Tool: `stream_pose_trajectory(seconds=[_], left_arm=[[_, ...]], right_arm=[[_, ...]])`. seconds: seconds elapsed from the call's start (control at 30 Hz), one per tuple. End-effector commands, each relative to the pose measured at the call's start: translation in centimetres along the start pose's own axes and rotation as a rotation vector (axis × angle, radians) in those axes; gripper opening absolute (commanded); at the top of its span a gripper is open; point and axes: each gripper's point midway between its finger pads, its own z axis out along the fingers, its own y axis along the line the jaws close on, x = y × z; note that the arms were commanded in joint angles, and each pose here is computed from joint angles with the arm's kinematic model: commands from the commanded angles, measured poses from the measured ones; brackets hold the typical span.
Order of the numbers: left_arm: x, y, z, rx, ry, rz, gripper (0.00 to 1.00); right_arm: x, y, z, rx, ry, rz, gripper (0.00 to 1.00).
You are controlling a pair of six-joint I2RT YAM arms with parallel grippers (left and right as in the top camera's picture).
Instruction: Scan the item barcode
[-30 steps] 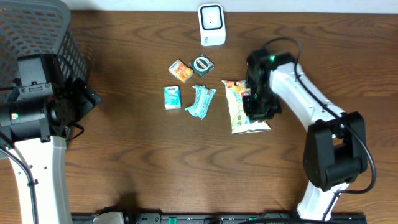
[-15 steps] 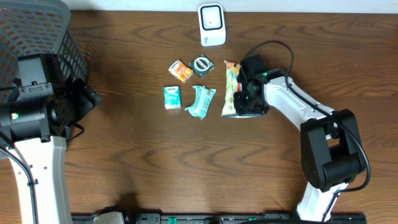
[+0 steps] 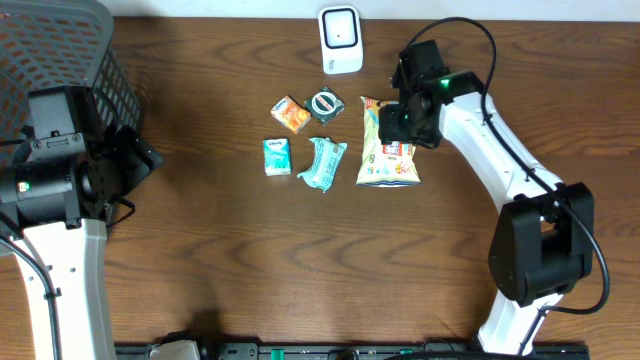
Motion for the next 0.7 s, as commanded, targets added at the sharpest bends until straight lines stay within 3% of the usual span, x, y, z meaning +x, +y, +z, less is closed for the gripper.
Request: stream_pose_trajectory(seconds=[0.0, 0.13, 0.33, 0.67], left_arm=[[-0.1, 0.1, 0.0, -0.003, -0.004, -0.013, 0.98], [-0.1, 0.1, 0.0, -0.003, -0.003, -0.013, 0.98], [-0.1, 0.1, 0.0, -0.003, -0.003, -0.013, 0.98], [-0.1, 0.1, 0.0, -0.003, -0.003, -0.013, 0.97]], right_arm=[[-0.6, -1.3, 0.7, 0.16, -0.04, 0.018, 0.59], [0.1, -1.2, 3.2, 0.197, -0.004, 0.007, 0.59], [2.8, -1.6, 6.9, 0.224, 0.119, -0.008, 0.69], [0.7, -1.0, 1.0, 0.222, 0.067, -0.006, 0.87]])
